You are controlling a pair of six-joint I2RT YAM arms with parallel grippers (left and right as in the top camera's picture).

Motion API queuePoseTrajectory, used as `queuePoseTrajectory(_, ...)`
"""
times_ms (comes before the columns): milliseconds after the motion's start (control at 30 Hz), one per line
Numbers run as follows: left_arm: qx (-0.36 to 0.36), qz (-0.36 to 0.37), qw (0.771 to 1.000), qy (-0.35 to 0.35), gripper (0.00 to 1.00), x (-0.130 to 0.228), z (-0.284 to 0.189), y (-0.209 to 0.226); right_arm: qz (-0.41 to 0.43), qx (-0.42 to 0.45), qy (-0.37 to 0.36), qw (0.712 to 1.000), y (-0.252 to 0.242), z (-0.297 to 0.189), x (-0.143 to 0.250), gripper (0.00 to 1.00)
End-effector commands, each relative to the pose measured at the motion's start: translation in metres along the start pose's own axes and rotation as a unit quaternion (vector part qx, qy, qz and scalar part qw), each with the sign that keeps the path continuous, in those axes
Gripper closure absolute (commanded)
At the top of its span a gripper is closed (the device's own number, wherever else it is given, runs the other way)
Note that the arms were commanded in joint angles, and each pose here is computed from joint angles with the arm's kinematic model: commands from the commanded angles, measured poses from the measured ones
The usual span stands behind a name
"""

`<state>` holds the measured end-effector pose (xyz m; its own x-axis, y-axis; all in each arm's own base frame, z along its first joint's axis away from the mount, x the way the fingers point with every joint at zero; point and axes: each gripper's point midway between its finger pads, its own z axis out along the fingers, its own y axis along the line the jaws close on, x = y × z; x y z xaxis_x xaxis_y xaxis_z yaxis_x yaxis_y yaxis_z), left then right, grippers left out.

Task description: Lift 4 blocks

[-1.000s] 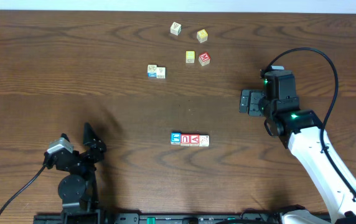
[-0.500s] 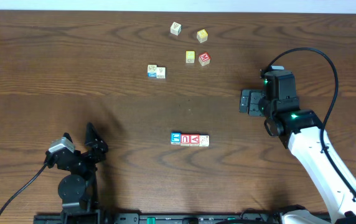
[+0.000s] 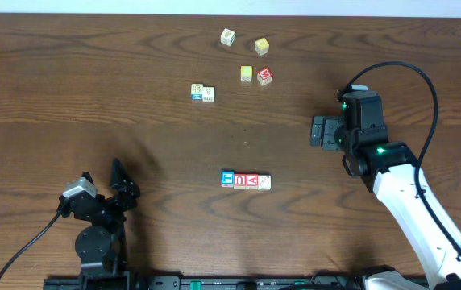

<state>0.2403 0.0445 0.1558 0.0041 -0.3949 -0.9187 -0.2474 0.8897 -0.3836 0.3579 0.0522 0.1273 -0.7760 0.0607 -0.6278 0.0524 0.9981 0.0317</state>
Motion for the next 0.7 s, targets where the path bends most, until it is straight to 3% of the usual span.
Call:
queuePoseTrajectory(0, -0.005, -0.002, 1.0, 0.028, 0.23, 0.017, 0.001, 0.005, -0.004, 0.03, -0.015, 0.999, -0.014, -0.015, -0.008, 0.01)
queuePoseTrajectory(100, -0.005, -0.002, 1.0, 0.028, 0.23, 0.017, 0.001, 0.005, 0.0, 0.033, -0.046, 0.998, -0.019, -0.045, -0.016, 0.01)
queuePoseTrajectory(267, -0.005, -0.002, 1.0, 0.028, 0.23, 0.017, 0.001, 0.005, 0.036, 0.051, -0.179, 0.982, -0.042, -0.114, -0.053, 0.01)
queuePoseTrajectory(400, -0.005, -0.002, 1.0, 0.028, 0.23, 0.017, 0.001, 0.005, 0.007, 0.035, -0.263, 0.964, -0.054, -0.154, -0.055, 0.01)
queuePoseTrajectory(500, -0.005, -0.002, 1.0, 0.028, 0.23, 0.017, 0.001, 0.005, 0.005, 0.014, -0.327, 0.945, -0.06, -0.166, -0.045, 0.01)
queuePoseTrajectory(667, -0.005, -0.002, 1.0, 0.028, 0.23, 0.017, 0.001, 0.005, -0.002, -0.028, -0.462, 0.886, -0.054, -0.181, -0.028, 0.01)
